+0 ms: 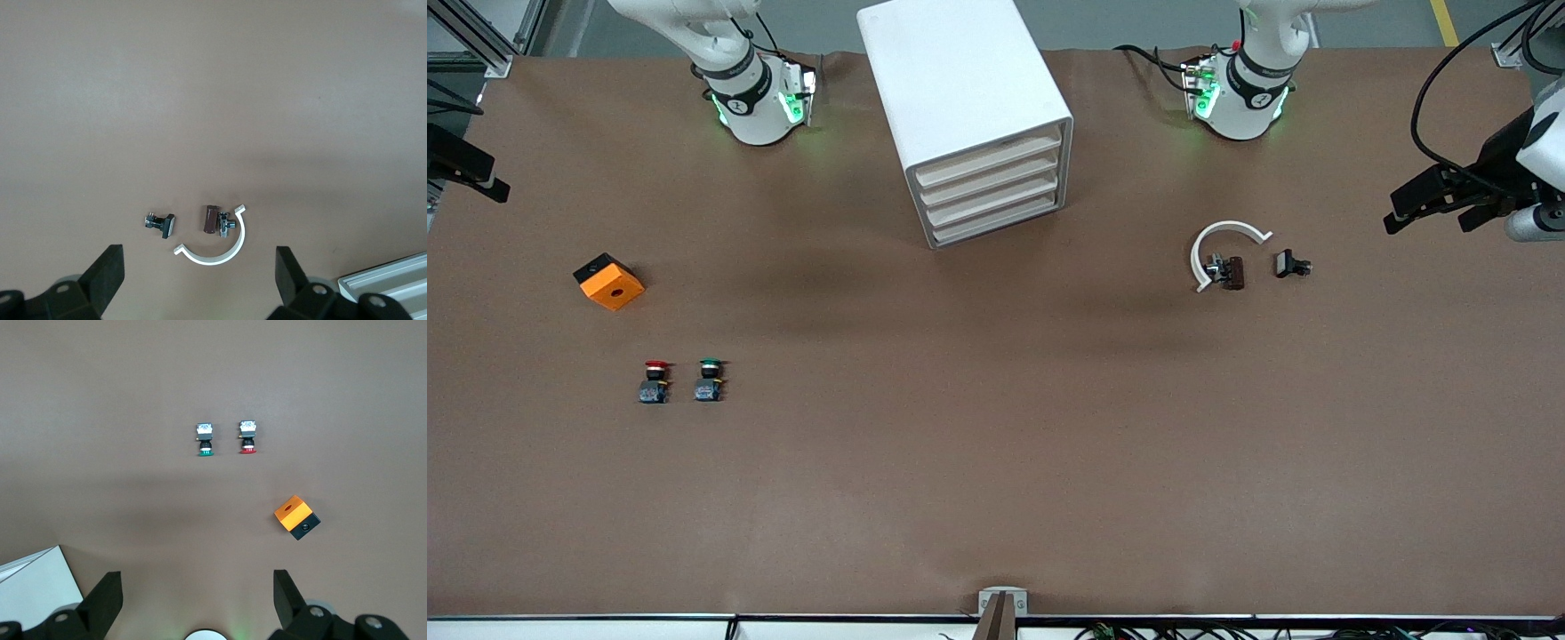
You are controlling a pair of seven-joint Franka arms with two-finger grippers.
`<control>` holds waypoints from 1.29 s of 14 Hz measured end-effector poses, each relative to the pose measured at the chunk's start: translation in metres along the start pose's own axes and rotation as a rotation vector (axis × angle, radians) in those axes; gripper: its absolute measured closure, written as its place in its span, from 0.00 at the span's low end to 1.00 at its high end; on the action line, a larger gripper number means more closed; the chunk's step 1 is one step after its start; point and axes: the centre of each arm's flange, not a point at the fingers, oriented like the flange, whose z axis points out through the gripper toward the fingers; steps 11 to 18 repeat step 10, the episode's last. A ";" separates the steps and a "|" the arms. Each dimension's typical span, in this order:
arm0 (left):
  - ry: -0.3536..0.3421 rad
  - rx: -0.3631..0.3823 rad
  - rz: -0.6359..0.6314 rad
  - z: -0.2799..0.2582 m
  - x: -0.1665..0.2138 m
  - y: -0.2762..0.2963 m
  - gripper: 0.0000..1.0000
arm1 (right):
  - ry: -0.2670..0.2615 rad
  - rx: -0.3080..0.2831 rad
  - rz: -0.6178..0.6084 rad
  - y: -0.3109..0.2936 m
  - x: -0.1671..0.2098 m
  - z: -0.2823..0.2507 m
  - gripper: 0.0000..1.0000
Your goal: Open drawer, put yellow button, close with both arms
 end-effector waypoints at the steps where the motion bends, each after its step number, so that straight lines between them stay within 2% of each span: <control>1: 0.000 0.008 0.001 -0.001 0.000 0.000 0.00 | 0.000 0.000 0.000 0.000 0.000 0.000 0.00; 18: -0.003 0.013 0.008 -0.004 -0.002 0.003 0.00 | 0.000 0.000 0.001 0.001 0.000 0.000 0.00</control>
